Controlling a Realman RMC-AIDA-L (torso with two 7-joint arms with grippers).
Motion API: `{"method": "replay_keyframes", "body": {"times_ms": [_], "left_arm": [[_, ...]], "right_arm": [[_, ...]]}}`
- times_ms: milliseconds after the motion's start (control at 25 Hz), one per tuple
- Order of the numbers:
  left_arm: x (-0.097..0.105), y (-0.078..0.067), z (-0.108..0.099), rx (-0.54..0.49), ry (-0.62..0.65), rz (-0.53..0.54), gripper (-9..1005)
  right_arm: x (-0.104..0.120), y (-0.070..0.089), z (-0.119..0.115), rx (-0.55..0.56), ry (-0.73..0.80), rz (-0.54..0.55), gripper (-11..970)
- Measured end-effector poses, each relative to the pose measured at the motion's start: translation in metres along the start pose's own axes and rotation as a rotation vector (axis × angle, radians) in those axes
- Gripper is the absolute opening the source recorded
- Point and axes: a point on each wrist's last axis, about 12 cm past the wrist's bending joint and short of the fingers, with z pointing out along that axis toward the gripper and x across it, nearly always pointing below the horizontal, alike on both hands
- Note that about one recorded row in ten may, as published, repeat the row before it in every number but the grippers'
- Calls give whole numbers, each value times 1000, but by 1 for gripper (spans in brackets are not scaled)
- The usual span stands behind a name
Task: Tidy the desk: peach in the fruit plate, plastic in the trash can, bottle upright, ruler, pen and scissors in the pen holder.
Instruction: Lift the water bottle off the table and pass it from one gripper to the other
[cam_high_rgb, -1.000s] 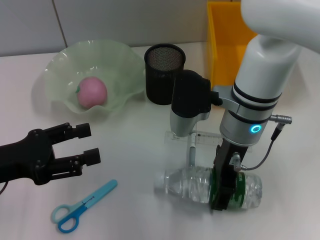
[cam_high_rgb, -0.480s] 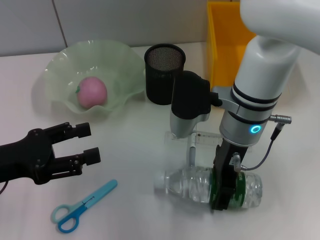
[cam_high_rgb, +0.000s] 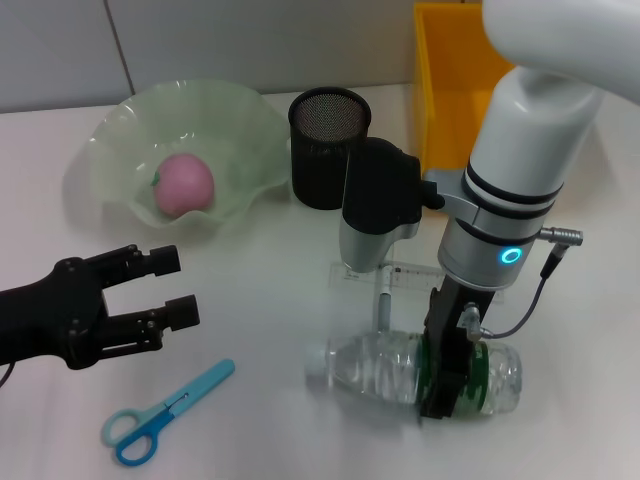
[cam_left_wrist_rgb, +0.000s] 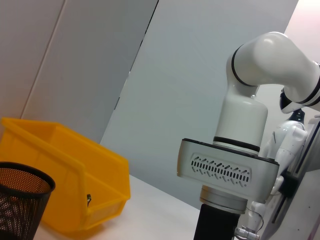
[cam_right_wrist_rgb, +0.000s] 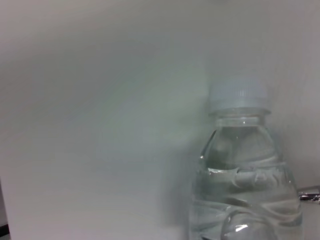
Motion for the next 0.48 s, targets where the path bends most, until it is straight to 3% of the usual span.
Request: {"method": "replay_keyframes", "body": {"times_ms": [480], "left_arm": [[0, 1, -7, -36, -35, -6, 758]], "right_arm": [[0, 4, -18, -33, -106, 13, 771]]}}
